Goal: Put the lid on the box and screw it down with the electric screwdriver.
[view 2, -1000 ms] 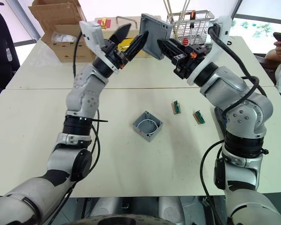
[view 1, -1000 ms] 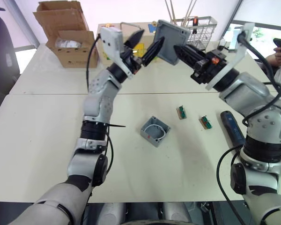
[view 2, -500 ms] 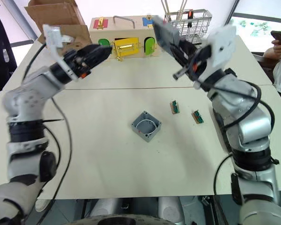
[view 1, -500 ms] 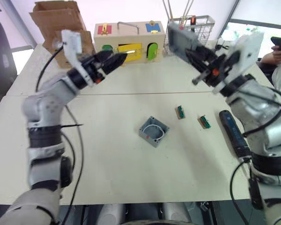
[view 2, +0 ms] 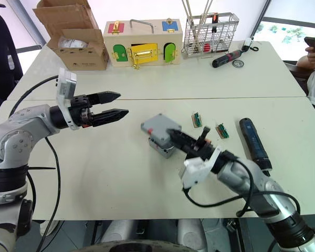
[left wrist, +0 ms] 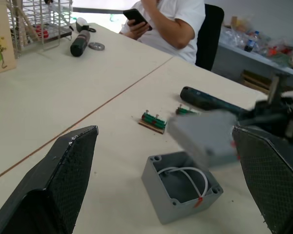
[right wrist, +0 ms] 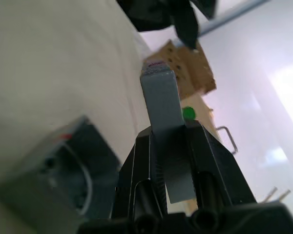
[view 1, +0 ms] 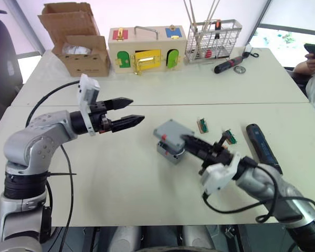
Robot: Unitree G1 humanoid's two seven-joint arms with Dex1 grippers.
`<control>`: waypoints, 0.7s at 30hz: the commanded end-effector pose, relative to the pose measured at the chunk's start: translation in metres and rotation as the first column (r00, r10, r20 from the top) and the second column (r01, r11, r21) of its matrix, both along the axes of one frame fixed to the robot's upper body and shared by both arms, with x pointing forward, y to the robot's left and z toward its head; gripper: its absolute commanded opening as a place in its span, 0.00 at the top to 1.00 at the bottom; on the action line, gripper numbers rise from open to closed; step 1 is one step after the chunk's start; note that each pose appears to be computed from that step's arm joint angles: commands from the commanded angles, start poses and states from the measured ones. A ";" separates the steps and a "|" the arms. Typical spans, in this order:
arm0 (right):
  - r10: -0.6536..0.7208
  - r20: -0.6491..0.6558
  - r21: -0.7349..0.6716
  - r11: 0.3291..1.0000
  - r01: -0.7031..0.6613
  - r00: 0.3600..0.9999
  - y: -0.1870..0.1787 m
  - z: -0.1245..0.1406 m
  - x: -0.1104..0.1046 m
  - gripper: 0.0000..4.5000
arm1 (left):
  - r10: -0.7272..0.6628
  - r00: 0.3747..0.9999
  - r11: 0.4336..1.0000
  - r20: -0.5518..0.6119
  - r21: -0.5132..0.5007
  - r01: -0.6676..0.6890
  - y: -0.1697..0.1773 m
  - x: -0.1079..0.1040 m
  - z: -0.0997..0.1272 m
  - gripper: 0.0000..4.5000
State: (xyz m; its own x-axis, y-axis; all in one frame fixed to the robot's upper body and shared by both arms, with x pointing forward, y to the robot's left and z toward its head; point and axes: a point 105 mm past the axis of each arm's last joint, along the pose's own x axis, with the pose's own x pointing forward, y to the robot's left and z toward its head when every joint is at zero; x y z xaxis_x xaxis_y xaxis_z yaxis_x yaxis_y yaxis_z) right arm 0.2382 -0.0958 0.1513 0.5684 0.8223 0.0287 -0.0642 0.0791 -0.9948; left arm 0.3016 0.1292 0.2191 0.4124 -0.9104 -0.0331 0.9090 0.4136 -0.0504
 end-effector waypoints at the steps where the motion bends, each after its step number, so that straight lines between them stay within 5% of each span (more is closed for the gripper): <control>1: 0.024 0.059 -0.023 0.999 -0.023 0.998 0.000 0.005 0.000 0.97 | -0.048 0.997 0.996 0.055 0.074 0.044 -0.004 -0.001 -0.003 0.00; 21: -0.051 0.033 -0.124 0.991 0.055 0.998 -0.006 -0.013 0.019 0.97 | -0.212 0.970 0.974 0.116 0.101 0.201 -0.049 0.020 -0.008 0.00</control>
